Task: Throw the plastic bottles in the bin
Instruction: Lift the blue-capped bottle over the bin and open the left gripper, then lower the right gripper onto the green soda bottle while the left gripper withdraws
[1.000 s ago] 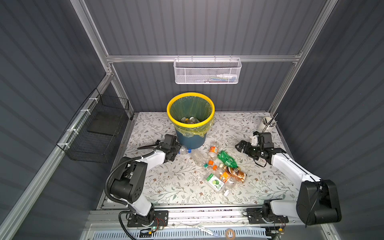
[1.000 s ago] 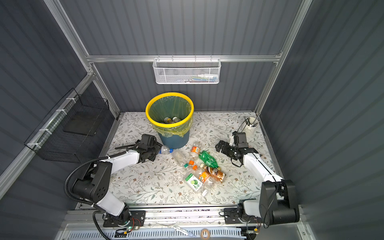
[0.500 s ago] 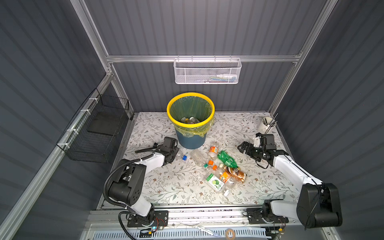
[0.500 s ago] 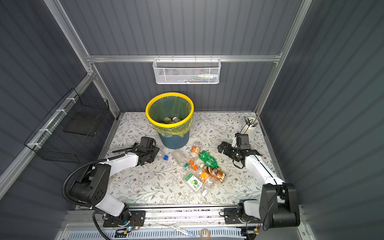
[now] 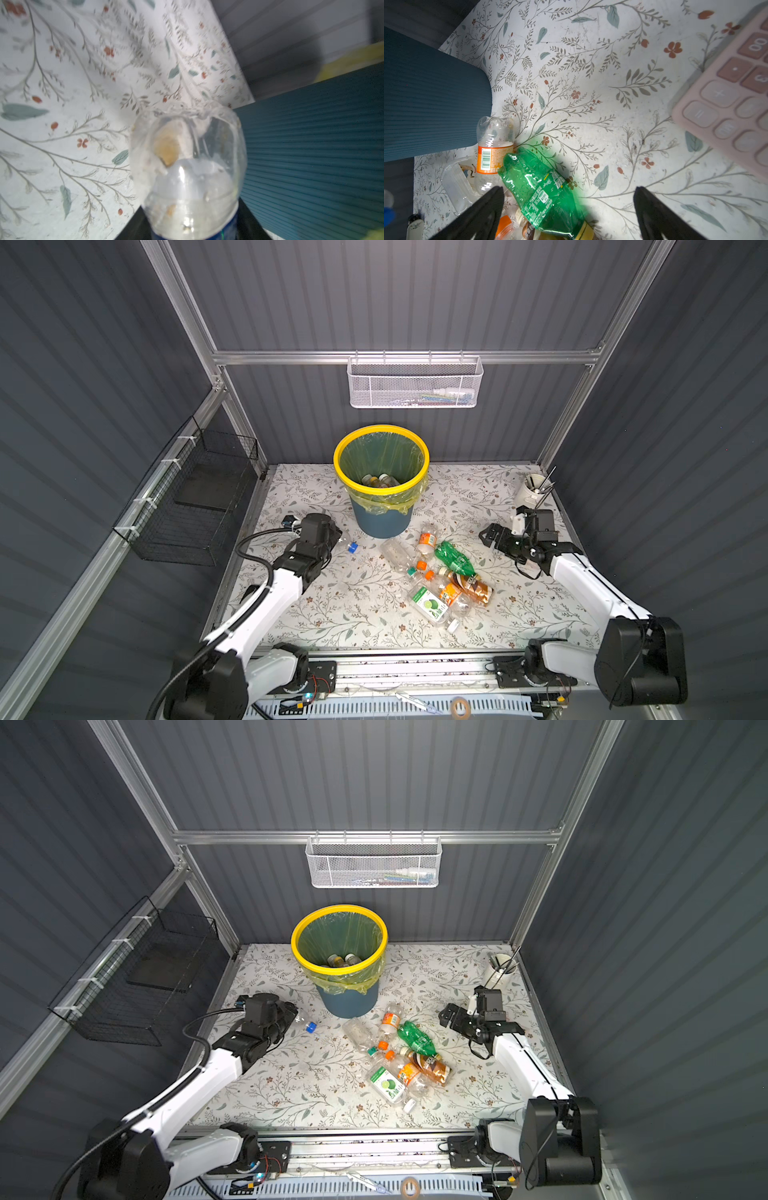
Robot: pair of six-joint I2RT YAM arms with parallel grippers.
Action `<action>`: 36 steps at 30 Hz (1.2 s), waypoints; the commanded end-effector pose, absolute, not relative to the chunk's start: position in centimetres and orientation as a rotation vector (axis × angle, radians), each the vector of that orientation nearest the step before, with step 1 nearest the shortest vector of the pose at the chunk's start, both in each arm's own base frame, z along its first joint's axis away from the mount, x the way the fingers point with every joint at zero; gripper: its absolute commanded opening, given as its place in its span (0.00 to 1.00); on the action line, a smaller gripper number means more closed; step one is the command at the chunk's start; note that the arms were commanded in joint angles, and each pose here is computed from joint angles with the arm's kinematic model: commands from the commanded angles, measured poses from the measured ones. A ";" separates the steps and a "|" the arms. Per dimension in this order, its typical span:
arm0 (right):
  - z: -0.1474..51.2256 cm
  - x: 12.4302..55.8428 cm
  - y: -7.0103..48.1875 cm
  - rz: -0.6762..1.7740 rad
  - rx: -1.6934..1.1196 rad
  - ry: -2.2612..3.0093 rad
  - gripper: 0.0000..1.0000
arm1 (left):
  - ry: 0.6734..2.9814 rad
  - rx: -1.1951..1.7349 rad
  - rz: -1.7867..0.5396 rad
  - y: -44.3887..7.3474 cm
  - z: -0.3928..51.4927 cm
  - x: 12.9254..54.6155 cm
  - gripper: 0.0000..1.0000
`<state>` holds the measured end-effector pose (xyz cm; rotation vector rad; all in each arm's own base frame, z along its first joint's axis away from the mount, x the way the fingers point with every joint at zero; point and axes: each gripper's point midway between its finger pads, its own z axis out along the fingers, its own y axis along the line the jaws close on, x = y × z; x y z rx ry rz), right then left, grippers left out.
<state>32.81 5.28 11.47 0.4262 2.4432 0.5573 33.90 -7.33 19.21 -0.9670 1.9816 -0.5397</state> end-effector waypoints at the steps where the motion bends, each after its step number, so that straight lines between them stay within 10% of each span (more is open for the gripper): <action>1: 11.2 32.3 4.7 0.533 0.427 2.452 0.99 | 1.902 -0.843 -0.353 -4.1 25.5 32.2 0.52; 12: 12.2 32.4 6.8 0.694 0.362 2.456 0.99 | 1.806 -0.339 -0.565 -12.5 41.6 38.0 0.50; 16: 12.6 32.4 6.4 0.662 0.361 2.447 0.99 | 1.881 -0.098 -0.531 -18.9 44.0 39.5 0.77; 19: 12.8 32.3 6.2 0.648 0.369 2.435 0.99 | 1.921 -0.094 -0.477 -18.7 44.2 39.9 0.99; 36: 11.7 32.4 7.8 0.659 0.306 2.492 0.99 | 1.930 -0.383 -0.223 -10.0 35.8 34.3 0.99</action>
